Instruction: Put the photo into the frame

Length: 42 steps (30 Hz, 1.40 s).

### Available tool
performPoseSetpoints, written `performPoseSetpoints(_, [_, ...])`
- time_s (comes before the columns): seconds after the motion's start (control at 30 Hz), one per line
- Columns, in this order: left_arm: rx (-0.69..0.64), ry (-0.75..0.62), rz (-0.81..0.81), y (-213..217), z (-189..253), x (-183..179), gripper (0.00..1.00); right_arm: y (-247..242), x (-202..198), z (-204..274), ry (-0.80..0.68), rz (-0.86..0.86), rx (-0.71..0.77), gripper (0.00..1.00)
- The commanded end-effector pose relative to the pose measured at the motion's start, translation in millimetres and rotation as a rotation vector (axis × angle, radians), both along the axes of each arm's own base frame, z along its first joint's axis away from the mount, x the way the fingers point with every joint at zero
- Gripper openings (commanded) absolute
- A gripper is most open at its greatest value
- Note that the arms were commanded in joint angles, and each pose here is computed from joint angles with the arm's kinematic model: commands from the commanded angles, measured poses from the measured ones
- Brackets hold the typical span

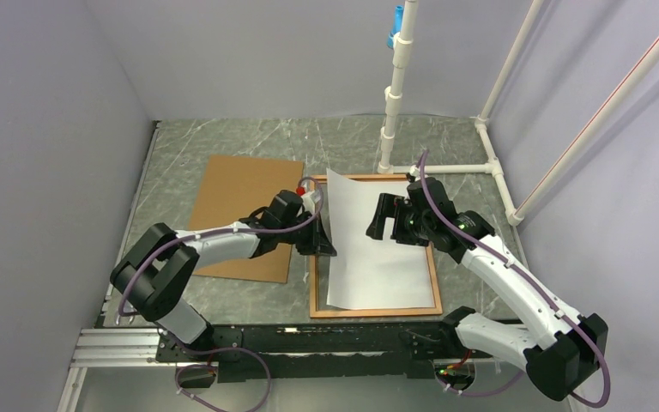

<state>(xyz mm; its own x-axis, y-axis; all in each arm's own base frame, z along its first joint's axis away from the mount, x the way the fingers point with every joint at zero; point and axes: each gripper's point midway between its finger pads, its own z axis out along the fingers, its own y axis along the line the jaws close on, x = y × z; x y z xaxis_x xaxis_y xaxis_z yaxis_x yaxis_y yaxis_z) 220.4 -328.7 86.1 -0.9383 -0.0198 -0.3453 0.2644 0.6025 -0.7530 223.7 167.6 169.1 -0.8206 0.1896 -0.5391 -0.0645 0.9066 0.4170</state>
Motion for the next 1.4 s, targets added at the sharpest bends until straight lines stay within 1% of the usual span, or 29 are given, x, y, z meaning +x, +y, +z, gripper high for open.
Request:
performPoseSetpoints(0.0, [0.002, -0.072, -0.012, -10.7, 10.4, 12.4, 0.00, 0.2, 5.2, 12.8, -0.032, 0.007, 0.010, 1.00])
performPoseSetpoints(0.1, [0.060, -0.084, 0.001, -6.6, 9.3, 15.6, 0.00, 1.3, 5.9, 13.1, -0.034, 0.012, 0.014, 1.00])
performPoseSetpoints(0.13, [0.086, -0.085, 0.005, -4.1, 8.1, 15.4, 0.01, 1.4, 6.3, 13.0, -0.033, 0.011, 0.015, 1.00])
performPoseSetpoints(0.17, [0.118, -0.093, 0.014, -1.5, 7.4, 16.5, 0.06, 2.1, 6.5, 12.8, -0.033, 0.013, 0.016, 1.00])
performPoseSetpoints(0.2, [0.145, -0.098, 0.022, 1.1, 7.5, 17.6, 0.14, 2.6, 6.9, 12.9, -0.033, 0.014, 0.018, 1.00])
performPoseSetpoints(0.23, [0.171, -0.104, 0.024, 2.7, 6.8, 17.2, 0.23, 3.0, 6.8, 12.6, -0.032, 0.015, 0.020, 1.00])
performPoseSetpoints(0.33, [0.241, -0.132, 0.036, 6.9, 8.4, 16.0, 0.64, 4.1, 7.1, 12.3, -0.031, 0.017, 0.025, 1.00])
performPoseSetpoints(0.37, [0.260, -0.138, 0.046, 8.9, 8.9, 16.2, 0.74, 4.2, 7.3, 12.3, -0.030, 0.017, 0.025, 1.00])
performPoseSetpoints(0.4, [0.276, -0.145, 0.051, 10.3, 10.2, 15.8, 0.82, 4.1, 7.4, 12.6, -0.030, 0.016, 0.026, 1.00])
performPoseSetpoints(0.43, [0.285, -0.156, 0.058, 10.7, 13.0, 16.0, 0.87, 4.3, 7.2, 13.0, -0.031, 0.017, 0.027, 1.00])
performPoseSetpoints(0.5, [0.314, -0.179, 0.078, 14.2, 18.2, 17.3, 0.94, 4.2, 7.1, 13.0, -0.032, 0.016, 0.028, 1.00])
performPoseSetpoints(0.63, [0.389, -0.216, 0.117, 25.5, 28.9, 18.6, 0.99, 3.6, 6.2, 11.6, -0.029, 0.014, 0.027, 1.00])
performPoseSetpoints(0.77, [0.471, -0.256, 0.206, 46.6, 38.5, 24.6, 0.99, 3.9, 5.5, 11.0, -0.027, 0.014, 0.031, 1.00])
performPoseSetpoints(0.97, [0.487, -0.285, 0.248, 62.6, 43.4, 22.5, 0.99, 8.4, 4.4, 7.4, -0.015, 0.028, 0.048, 1.00])
performPoseSetpoints(1.07, [0.521, -0.280, 0.259, 72.6, 36.7, 21.8, 0.99, 12.7, 3.2, 2.9, 0.000, 0.043, 0.062, 1.00])
performPoseSetpoints(1.2, [0.548, -0.239, 0.275, 88.2, 20.3, 20.4, 0.99, 19.1, 1.6, -7.3, 0.033, 0.062, 0.078, 1.00])
performPoseSetpoints(1.37, [0.524, -0.184, 0.292, 109.3, -0.8, 14.1, 0.99, 27.9, 1.2, -20.9, 0.068, 0.080, 0.098, 1.00])
